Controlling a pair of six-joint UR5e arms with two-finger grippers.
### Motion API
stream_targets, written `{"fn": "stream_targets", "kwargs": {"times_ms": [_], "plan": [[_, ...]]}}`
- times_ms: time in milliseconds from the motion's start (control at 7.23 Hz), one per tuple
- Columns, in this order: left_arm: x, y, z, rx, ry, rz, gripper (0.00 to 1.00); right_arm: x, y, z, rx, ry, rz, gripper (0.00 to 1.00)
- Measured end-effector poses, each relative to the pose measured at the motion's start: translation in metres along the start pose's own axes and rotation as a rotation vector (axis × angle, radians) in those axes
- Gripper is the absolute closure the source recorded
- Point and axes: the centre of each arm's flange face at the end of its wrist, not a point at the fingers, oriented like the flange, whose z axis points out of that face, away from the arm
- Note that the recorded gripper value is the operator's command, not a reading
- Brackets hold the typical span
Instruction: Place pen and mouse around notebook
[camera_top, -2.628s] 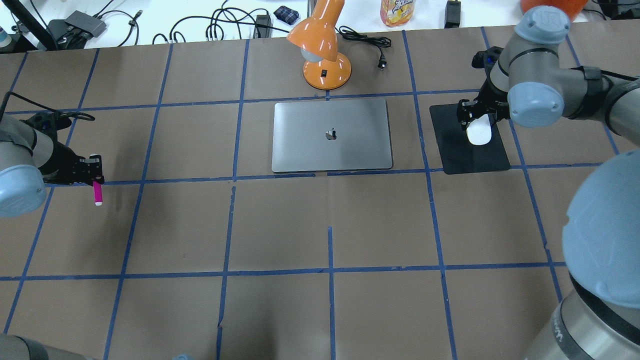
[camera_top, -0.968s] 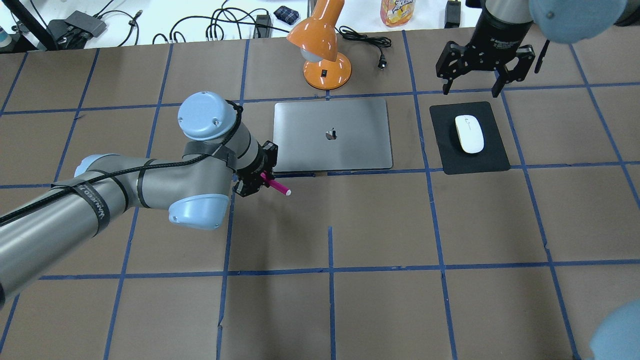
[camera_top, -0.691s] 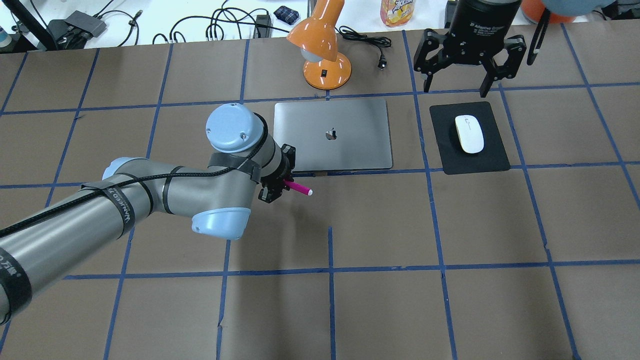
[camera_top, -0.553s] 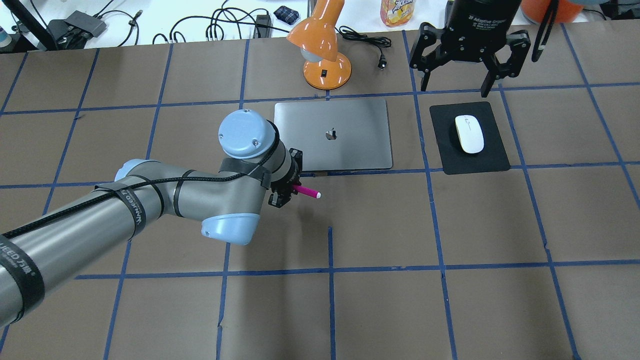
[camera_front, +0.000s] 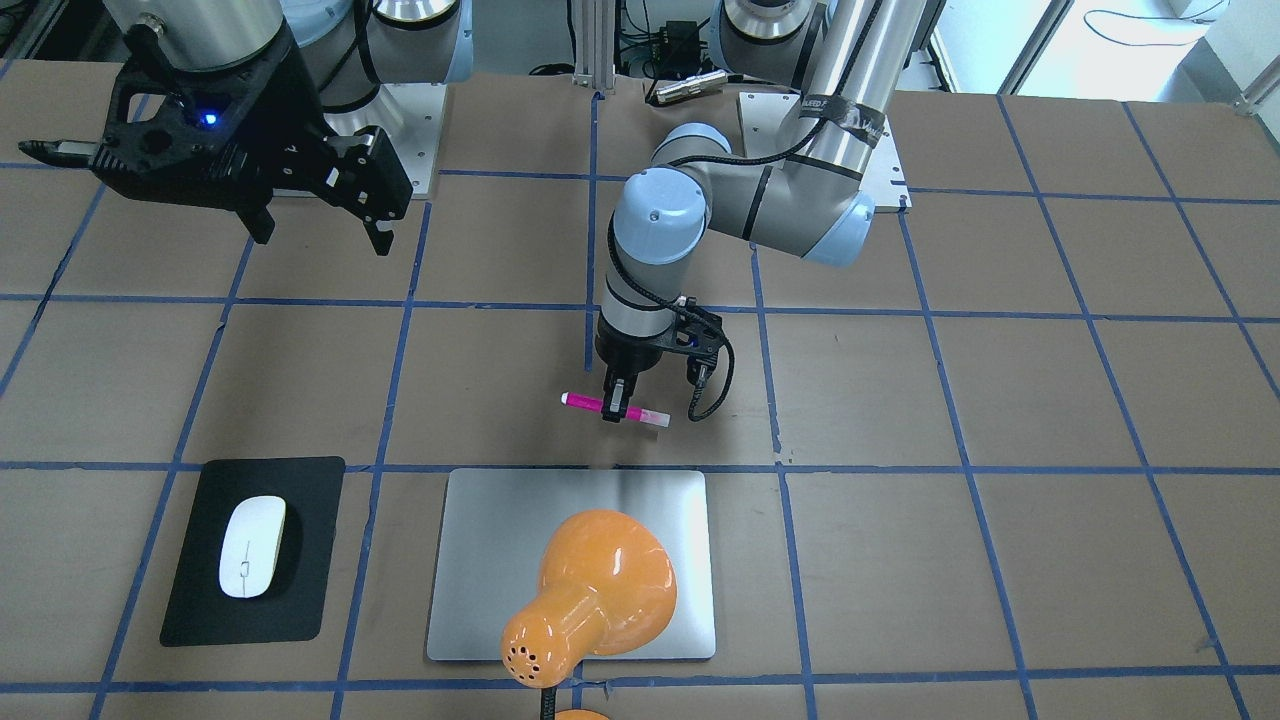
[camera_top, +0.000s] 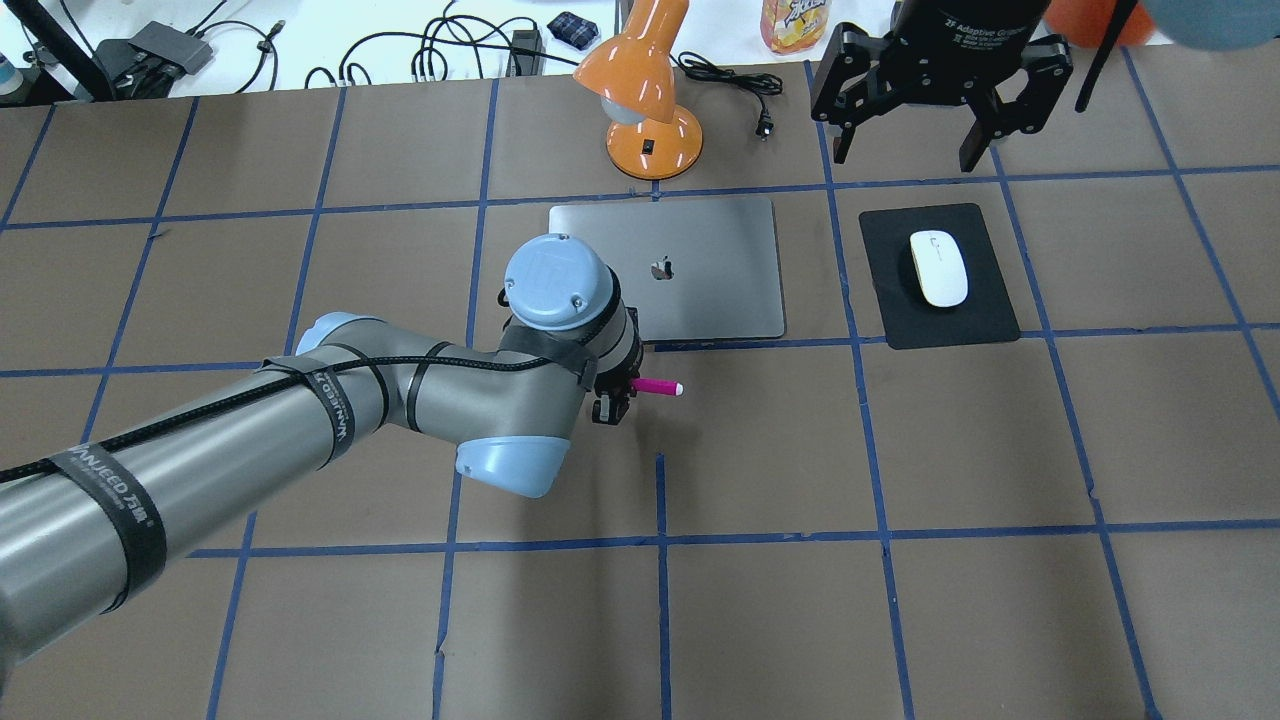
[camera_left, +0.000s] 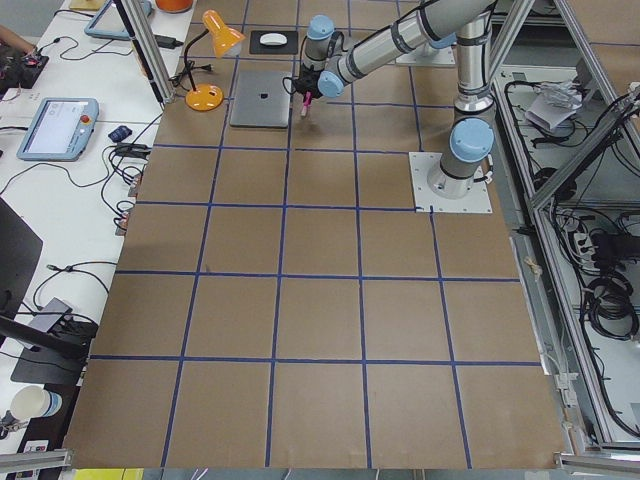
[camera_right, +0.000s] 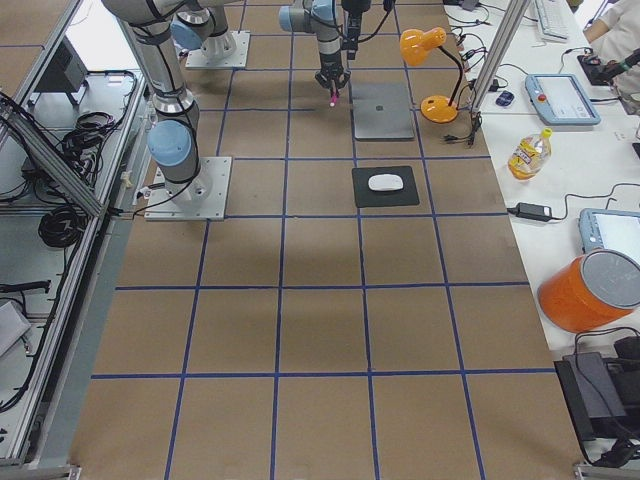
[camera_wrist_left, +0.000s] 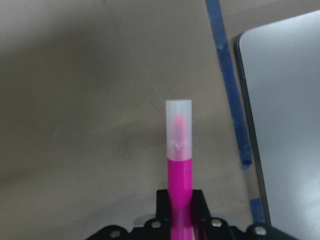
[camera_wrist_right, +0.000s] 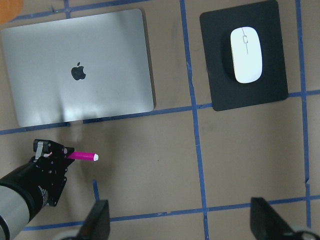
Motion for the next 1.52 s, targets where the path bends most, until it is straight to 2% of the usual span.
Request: {"fn": "stream_targets", "kwargs": {"times_ms": [553, 691, 830, 1106, 1245, 1521], "plan": [[-0.005, 0.021, 0.015, 0.0, -0.022, -0.03, 1.0, 0.004, -0.012, -0.005, 0.078, -0.016, -0.042, 0.0], [-0.007, 0.024, 0.017, 0.0, -0.025, -0.025, 0.39, 0.003, -0.014, -0.004, 0.097, -0.019, -0.063, 0.0], [-0.008, 0.026, 0.019, -0.001, -0.028, -0.021, 0.0, 0.003, -0.015, -0.003, 0.103, -0.02, -0.074, 0.0], [-0.008, 0.027, 0.018, -0.008, -0.025, -0.005, 0.0, 0.004, -0.012, 0.005, 0.092, -0.018, -0.079, 0.0], [-0.007, 0.027, 0.013, -0.012, -0.017, 0.034, 0.0, 0.005, -0.011, 0.008, 0.089, -0.018, -0.077, 0.0], [0.006, 0.008, -0.005, -0.033, 0.01, 0.211, 0.0, 0.007, -0.01, 0.007, 0.085, -0.017, -0.074, 0.0]]}}
